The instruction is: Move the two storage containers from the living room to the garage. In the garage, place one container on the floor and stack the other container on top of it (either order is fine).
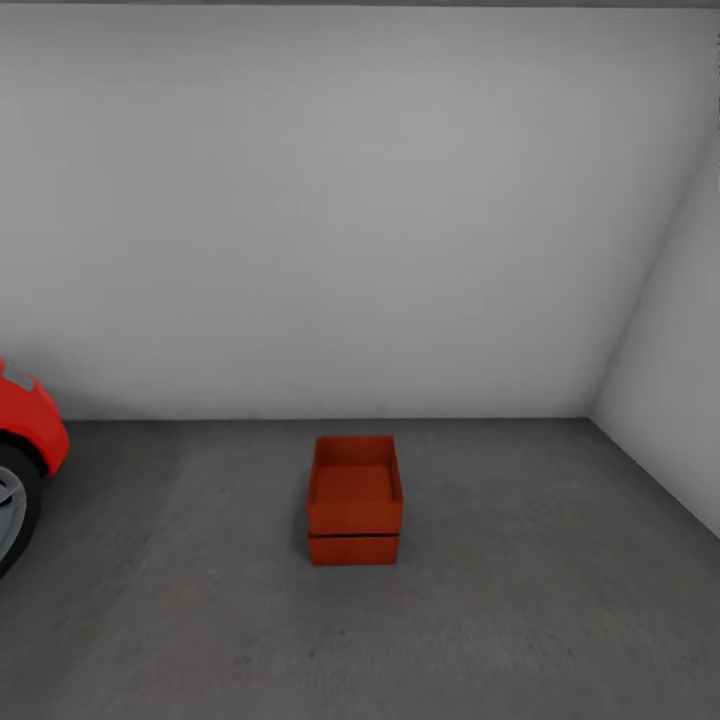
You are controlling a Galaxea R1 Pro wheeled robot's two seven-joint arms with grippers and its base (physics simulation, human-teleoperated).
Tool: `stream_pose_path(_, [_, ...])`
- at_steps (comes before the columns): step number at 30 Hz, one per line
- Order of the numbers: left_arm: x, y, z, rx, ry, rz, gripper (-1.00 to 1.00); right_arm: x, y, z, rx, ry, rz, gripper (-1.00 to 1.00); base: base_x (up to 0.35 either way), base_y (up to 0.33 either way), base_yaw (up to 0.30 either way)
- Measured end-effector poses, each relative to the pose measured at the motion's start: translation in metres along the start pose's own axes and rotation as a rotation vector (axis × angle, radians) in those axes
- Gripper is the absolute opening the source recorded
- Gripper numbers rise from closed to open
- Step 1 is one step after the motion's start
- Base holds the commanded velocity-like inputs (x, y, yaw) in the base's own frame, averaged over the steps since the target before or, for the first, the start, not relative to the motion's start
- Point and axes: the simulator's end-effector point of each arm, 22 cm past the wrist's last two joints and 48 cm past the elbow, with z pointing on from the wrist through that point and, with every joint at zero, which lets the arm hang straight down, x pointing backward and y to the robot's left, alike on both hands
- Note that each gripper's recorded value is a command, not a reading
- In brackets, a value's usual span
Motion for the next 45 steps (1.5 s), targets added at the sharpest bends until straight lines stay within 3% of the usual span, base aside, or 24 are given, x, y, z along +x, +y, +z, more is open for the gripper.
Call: stream_pose_path(45, [-0.029,-0.004,-0.008,0.014,-0.070,-0.015,1.00,-0.028,-0.013,-0.002,0.020,-0.071,0.008,1.00,0.000,0.000,0.000])
